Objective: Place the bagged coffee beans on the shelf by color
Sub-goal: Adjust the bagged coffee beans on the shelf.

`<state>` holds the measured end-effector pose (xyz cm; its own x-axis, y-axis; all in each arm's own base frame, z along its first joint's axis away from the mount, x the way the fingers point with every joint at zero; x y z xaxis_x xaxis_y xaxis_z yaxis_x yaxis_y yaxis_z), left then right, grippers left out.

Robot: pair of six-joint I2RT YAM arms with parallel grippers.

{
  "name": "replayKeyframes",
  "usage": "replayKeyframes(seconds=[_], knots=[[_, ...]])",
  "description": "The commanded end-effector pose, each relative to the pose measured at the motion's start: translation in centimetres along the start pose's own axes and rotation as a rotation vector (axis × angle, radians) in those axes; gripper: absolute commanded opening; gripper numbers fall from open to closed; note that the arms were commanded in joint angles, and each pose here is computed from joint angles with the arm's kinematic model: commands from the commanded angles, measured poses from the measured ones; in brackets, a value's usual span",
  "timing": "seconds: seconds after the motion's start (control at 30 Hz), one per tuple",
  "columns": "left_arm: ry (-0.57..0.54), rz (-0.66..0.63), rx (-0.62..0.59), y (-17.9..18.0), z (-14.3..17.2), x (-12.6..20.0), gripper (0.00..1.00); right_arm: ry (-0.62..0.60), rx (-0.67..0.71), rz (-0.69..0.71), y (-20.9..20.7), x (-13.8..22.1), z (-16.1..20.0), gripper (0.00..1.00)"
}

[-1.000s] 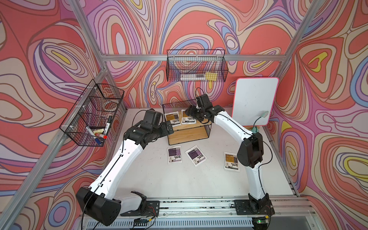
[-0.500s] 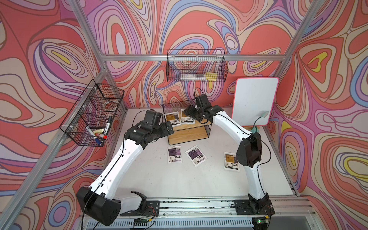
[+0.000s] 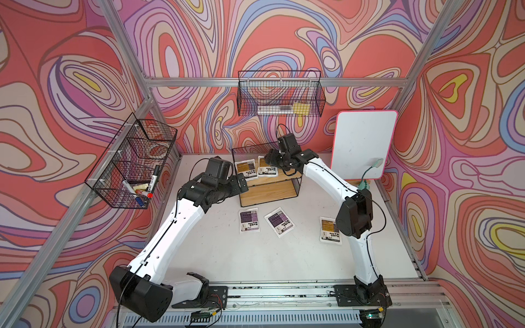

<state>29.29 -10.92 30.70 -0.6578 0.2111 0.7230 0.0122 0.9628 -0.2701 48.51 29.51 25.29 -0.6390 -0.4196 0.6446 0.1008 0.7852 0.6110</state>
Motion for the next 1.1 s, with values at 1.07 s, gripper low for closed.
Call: replayKeyframes(seconds=[1.07], knots=[[-0.009,0.001,0.003,0.3,0.2,-0.1,0.99,-0.047,0.066,-0.126,2.3,4.0,-0.7,0.73]])
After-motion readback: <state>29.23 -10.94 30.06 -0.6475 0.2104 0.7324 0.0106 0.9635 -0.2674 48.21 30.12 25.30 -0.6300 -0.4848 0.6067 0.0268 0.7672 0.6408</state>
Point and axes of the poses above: each gripper's point midway between its finger pads, its own x axis back along the fingers, its own y axis along the line the jaws close on, z = x × y, the point moved 6 cm from there along x, back along the fingers, and after that the axes turned 11 degrees about -x, right-handed, at the moved point
